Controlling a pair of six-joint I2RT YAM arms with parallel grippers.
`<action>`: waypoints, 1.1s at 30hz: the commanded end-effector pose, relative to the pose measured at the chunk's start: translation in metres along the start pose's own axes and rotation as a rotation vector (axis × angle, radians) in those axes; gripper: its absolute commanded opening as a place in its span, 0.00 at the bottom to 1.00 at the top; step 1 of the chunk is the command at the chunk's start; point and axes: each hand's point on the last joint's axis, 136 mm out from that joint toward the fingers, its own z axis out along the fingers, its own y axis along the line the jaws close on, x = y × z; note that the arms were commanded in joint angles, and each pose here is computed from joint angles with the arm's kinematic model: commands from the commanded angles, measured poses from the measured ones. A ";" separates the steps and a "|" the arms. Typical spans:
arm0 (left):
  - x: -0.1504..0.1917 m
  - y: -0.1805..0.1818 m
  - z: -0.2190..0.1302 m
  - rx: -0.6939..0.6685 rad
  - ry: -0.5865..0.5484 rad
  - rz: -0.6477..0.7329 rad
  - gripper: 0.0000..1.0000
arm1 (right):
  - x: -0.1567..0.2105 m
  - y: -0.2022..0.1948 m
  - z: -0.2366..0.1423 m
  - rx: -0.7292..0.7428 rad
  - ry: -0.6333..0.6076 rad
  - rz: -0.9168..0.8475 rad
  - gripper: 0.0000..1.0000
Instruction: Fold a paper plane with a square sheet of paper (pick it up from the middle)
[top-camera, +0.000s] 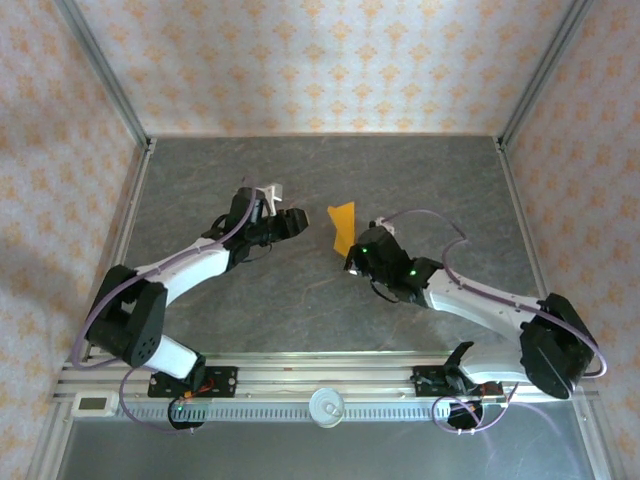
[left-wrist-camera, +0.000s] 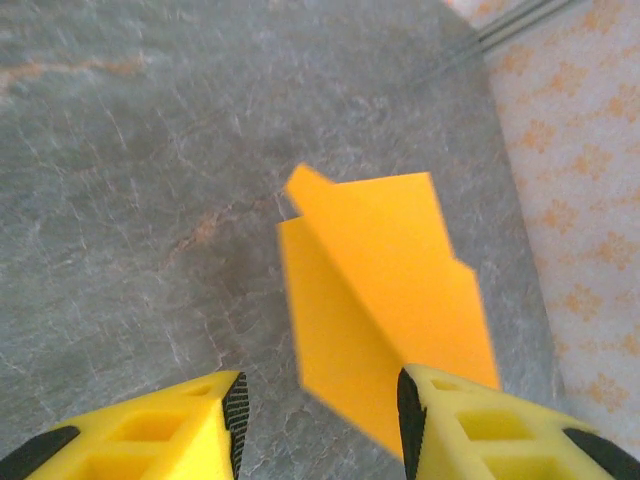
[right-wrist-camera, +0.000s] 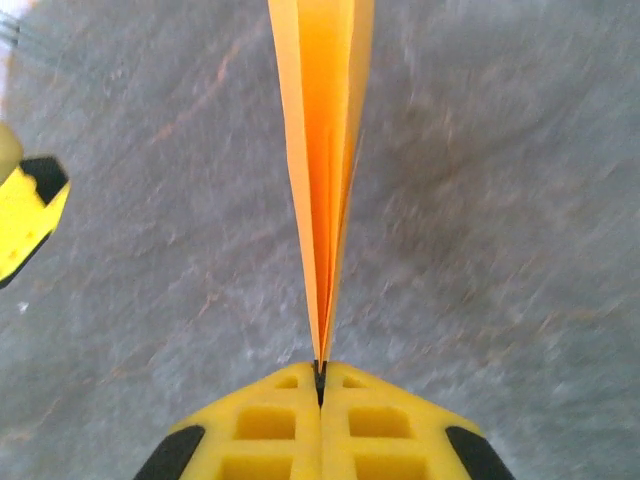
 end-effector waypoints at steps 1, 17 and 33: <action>0.008 0.021 -0.015 -0.088 -0.011 -0.039 0.46 | -0.022 -0.027 -0.014 0.195 -0.098 -0.183 0.00; 0.010 0.062 -0.072 -0.168 -0.089 -0.130 0.51 | -0.084 -0.057 -0.046 0.751 -0.186 -0.585 0.00; 0.014 0.098 -0.069 -0.209 -0.077 -0.217 0.53 | -0.052 -0.061 -0.026 0.869 -0.085 -0.821 0.00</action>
